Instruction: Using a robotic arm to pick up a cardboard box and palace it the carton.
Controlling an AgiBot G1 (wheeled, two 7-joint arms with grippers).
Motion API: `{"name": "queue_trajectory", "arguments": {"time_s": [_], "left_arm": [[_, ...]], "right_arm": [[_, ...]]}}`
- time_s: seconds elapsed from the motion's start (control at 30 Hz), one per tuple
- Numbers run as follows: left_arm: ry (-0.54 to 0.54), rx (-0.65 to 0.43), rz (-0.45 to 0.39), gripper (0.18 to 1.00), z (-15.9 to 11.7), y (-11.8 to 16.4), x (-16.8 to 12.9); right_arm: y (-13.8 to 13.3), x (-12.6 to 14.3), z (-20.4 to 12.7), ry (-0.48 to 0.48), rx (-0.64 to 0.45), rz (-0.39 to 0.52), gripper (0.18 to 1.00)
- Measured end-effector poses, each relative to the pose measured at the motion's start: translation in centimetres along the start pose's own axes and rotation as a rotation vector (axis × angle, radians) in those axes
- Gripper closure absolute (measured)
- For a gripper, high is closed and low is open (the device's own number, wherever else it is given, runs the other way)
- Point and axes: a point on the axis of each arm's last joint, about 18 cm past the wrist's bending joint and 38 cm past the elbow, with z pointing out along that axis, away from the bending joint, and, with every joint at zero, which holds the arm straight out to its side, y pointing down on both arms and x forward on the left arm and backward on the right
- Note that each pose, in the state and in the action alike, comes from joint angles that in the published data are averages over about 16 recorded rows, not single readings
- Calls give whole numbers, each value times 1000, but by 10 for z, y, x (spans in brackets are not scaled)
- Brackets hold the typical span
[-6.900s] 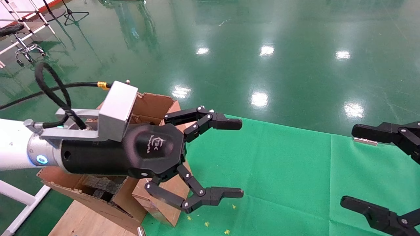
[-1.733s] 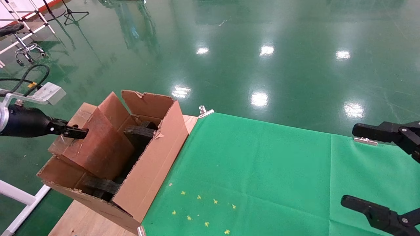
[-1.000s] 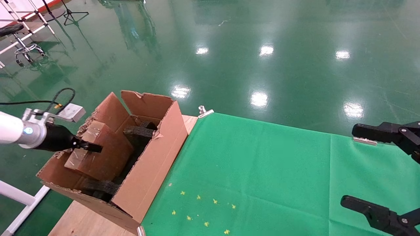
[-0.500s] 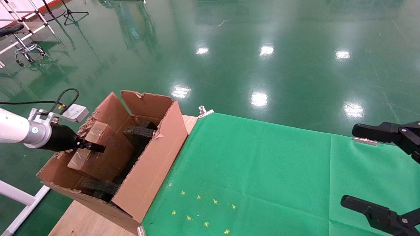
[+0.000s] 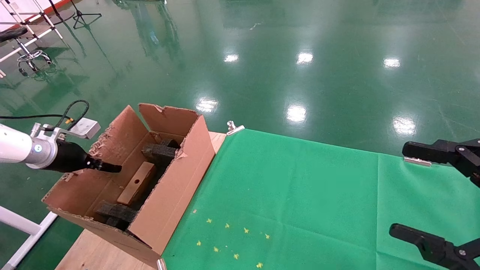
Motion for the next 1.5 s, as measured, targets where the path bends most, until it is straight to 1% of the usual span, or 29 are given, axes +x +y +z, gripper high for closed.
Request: {"name": "queue_trajectory", "arguments": {"time_s": [0.17,0.37,0.57,0.73,0.9,1.07,1.5], "left_arm": [[31,55,43,459,-12,-17,3],[89,152,113,336,-37,-43,11],[142,231,176,250,-63,-61,19],[162,250,192,208,-70,-64,23],[181,263,206,191,-71,-66,29],[223,291,230,185,-68,-70,42],[420,424,342,183,-71,-79,103]], "right_arm": [[0,0,0,0,0,0,178],[0,0,0,0,0,0,178],[0,0,0,0,0,0,178],[0,0,0,1,0,0,178],[0,0,0,1,0,0,178],[0,0,0,1,0,0,178],[0,0,0,1,0,0,178]]}}
